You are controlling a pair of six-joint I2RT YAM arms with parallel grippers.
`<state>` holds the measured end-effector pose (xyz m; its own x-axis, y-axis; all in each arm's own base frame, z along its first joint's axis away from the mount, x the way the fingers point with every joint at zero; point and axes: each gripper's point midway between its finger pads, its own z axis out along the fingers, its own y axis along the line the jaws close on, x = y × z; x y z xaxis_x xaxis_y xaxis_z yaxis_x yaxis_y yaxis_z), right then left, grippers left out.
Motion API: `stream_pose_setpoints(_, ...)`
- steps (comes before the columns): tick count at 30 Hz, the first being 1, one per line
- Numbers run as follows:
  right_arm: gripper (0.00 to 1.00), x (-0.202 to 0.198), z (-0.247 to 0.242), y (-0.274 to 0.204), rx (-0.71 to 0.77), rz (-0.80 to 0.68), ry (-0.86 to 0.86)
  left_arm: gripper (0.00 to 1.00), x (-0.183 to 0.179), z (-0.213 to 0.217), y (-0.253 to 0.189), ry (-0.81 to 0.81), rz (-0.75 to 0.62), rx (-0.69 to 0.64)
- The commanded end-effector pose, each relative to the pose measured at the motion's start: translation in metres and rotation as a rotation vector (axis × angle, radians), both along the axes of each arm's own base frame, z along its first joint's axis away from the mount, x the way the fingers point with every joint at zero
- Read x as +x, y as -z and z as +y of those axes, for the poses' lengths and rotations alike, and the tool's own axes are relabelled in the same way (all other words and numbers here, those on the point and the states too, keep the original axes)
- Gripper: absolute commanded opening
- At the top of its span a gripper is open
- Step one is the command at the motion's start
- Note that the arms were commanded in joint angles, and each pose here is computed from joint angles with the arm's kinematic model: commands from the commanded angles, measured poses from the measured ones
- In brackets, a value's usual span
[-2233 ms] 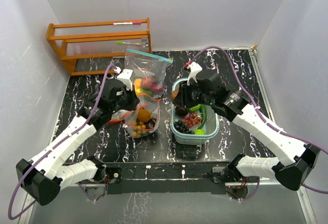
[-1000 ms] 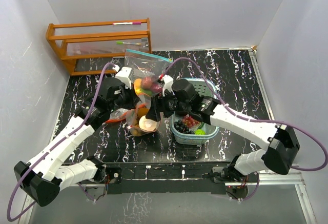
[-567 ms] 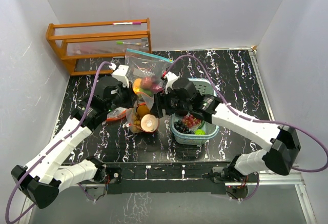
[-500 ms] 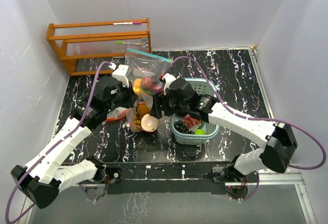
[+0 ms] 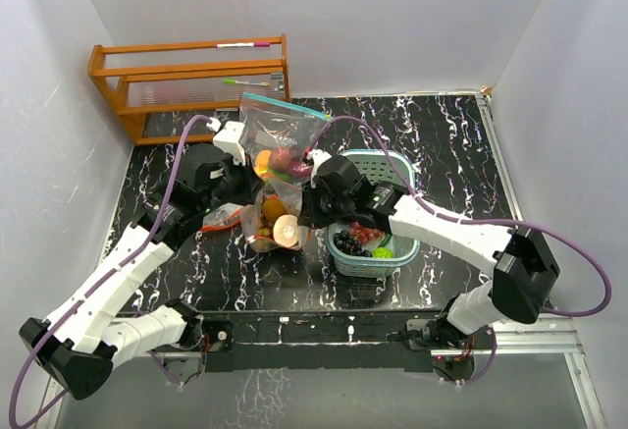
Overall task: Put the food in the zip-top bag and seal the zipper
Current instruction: Zip the zipper food storage bag at the center of the board.
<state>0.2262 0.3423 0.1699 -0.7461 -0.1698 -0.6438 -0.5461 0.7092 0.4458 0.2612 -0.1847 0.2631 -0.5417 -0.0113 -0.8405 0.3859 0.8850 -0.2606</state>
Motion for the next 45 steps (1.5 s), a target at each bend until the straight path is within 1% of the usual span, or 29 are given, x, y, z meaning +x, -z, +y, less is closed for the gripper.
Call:
stream_pose_setpoints(1, 0.08, 0.013, 0.013, -0.060, 0.066, -0.104, -0.005, 0.00, 0.001, 0.002, -0.028, 0.000, -0.073, -0.029)
stream_pose_setpoints(4, 0.08, 0.021, 0.018, -0.114, 0.106, -0.149, 0.004, 0.00, -0.001, 0.004, -0.022, 0.004, -0.057, 0.003)
stream_pose_setpoints(6, 0.08, 0.025, 0.021, -0.145, 0.125, -0.149, 0.013, 0.00, -0.004, 0.007, -0.016, 0.007, -0.039, 0.023)
stream_pose_setpoints(8, 0.08, 0.029, 0.024, -0.161, 0.133, -0.131, 0.013, 0.00, -0.007, 0.008, -0.012, 0.009, -0.029, 0.029)
stream_pose_setpoints(9, 0.08, 0.032, 0.024, -0.159, 0.126, -0.116, 0.006, 0.00, -0.008, 0.009, -0.012, 0.009, -0.028, 0.030)
stream_pose_setpoints(11, 0.08, 0.037, 0.020, -0.137, 0.093, -0.061, 0.006, 0.00, -0.010, 0.010, -0.017, 0.010, -0.036, 0.025)
stream_pose_setpoints(13, 0.08, 0.034, 0.021, -0.121, 0.092, -0.015, -0.014, 0.00, -0.011, 0.011, -0.031, 0.010, -0.056, 0.015)
stream_pose_setpoints(18, 0.08, 0.034, 0.014, -0.106, 0.093, 0.012, 0.012, 0.00, -0.011, 0.017, -0.067, -0.007, -0.121, -0.006)
stream_pose_setpoints(20, 0.08, 0.033, 0.011, -0.097, 0.077, 0.025, 0.017, 0.00, -0.012, 0.015, -0.073, 0.001, -0.137, -0.021)
stream_pose_setpoints(22, 0.09, 0.032, 0.011, -0.086, 0.062, 0.047, 0.018, 0.00, -0.011, 0.011, -0.064, 0.014, -0.122, -0.021)
stream_pose_setpoints(24, 0.09, 0.029, 0.014, -0.080, 0.070, 0.066, -0.001, 0.00, -0.012, 0.006, -0.047, 0.026, -0.078, -0.023)
stream_pose_setpoints(27, 0.09, 0.024, 0.018, -0.086, 0.117, 0.068, -0.021, 0.00, -0.014, 0.001, -0.022, 0.030, -0.024, -0.043)
stream_pose_setpoints(30, 0.09, 0.022, 0.021, -0.095, 0.167, 0.054, -0.027, 0.00, -0.017, -0.001, -0.007, 0.034, 0.008, -0.051)
stream_pose_setpoints(32, 0.11, 0.022, 0.020, -0.092, 0.161, 0.055, -0.026, 0.00, -0.016, -0.001, -0.002, 0.030, 0.008, -0.051)
stream_pose_setpoints(37, 0.09, 0.023, 0.012, -0.069, 0.114, 0.064, 0.007, 0.00, -0.005, -0.006, 0.018, 0.034, 0.008, -0.026)
stream_pose_setpoints(39, 0.09, 0.025, 0.008, -0.064, 0.103, 0.058, 0.031, 0.00, -0.003, -0.011, 0.021, 0.060, 0.007, -0.021)
stream_pose_setpoints(40, 0.09, 0.027, 0.007, -0.062, 0.097, 0.056, 0.044, 0.04, -0.004, -0.013, 0.020, 0.078, 0.002, -0.019)
stream_pose_setpoints(41, 0.09, 0.028, 0.005, -0.059, 0.088, 0.052, 0.059, 0.18, -0.005, -0.014, 0.017, 0.096, -0.011, -0.020)
stream_pose_setpoints(42, 0.08, 0.031, 0.002, -0.056, 0.076, 0.046, 0.080, 0.27, -0.007, -0.015, 0.013, 0.115, -0.031, -0.020)
stream_pose_setpoints(44, 0.08, 0.036, -0.002, -0.051, 0.058, 0.040, 0.112, 0.31, -0.011, -0.013, 0.005, 0.137, -0.071, -0.020)
stream_pose_setpoints(45, 0.08, 0.038, -0.004, -0.048, 0.049, 0.039, 0.127, 0.36, -0.013, -0.011, 0.000, 0.147, -0.092, -0.015)
